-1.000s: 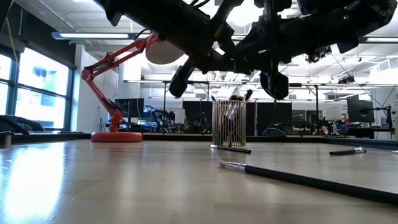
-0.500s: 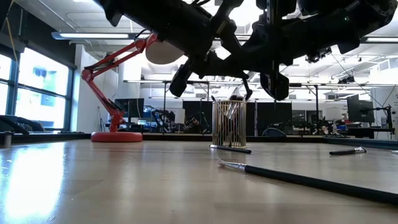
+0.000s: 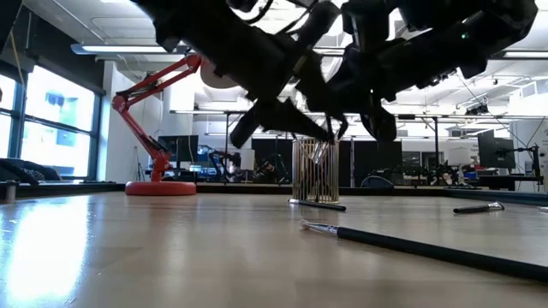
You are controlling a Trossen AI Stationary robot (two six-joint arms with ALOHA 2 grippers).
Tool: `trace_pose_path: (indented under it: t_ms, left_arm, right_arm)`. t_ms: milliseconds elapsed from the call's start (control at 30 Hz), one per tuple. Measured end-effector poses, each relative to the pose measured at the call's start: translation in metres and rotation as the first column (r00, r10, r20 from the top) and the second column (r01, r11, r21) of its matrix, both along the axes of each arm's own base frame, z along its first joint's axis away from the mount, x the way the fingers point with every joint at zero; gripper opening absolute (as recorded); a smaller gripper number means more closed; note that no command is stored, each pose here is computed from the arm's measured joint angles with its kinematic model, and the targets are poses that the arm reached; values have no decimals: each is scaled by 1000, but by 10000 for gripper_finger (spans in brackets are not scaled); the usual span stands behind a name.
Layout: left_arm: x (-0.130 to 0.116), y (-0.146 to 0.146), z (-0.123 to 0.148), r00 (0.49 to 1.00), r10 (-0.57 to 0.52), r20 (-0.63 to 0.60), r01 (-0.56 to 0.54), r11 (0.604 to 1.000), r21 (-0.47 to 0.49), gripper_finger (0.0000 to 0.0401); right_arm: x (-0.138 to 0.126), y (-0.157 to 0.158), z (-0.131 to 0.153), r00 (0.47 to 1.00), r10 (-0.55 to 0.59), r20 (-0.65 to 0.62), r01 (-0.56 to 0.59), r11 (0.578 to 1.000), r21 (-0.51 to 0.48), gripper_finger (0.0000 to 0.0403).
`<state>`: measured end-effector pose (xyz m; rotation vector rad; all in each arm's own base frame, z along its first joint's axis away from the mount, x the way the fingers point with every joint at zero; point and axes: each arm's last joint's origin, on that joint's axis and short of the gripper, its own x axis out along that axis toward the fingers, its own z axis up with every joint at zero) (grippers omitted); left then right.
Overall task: Put items in baskets/containers
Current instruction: Put the black eyeshadow brush into the yellow container
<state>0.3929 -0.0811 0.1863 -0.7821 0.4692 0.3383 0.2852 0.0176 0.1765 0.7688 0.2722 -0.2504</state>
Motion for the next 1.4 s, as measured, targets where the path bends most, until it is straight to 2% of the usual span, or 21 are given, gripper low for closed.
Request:
trace_pose_path:
  t_ms: [100,167,300,433,533,633,700,767,867,1033,1233,1400]
  left_arm:
    - [-13,2,13,997,-16,-78,21,997,68,119]
    - [-24,5,21,989,15,-146,5,990,139,119]
    - [-52,16,44,963,73,-259,8,954,298,119]
    - [-86,28,50,930,95,-354,50,924,379,119]
    - [-108,41,38,918,91,-387,65,926,371,119]
    - [-128,51,26,937,66,-344,55,942,332,119]
    - [-144,56,14,950,39,-310,57,954,294,119]
    - [-154,60,5,969,4,-245,60,965,254,119]
    - [-170,67,-7,986,-42,-164,73,979,191,119]
    - [-182,76,-17,993,-42,-115,58,988,142,119]
    - [-181,82,-14,993,-63,-95,77,984,158,119]
    - [-179,90,-11,995,-69,-66,80,980,179,119]
  right_arm:
    - [0,-11,-1,999,-38,-7,38,999,-7,11]
    - [0,-18,-1,998,-61,-11,61,998,-11,11]
    - [0,-29,0,992,-124,-13,124,992,-28,12]
    - [9,-35,15,982,-191,0,189,973,-134,11]
    - [21,-39,37,972,-233,-4,223,934,-278,11]
    - [29,-45,56,952,-303,-44,257,869,-422,11]
    - [32,-50,64,933,-349,-84,268,832,-485,11]
    - [31,-55,65,910,-392,-132,276,813,-513,11]
    - [27,-60,55,885,-420,-200,277,821,-499,11]
    - [18,-60,36,880,-424,-213,280,827,-488,15]
    - [5,-60,12,915,-377,-142,273,840,-469,20]
    - [1,-58,5,930,-338,-142,244,859,-450,58]
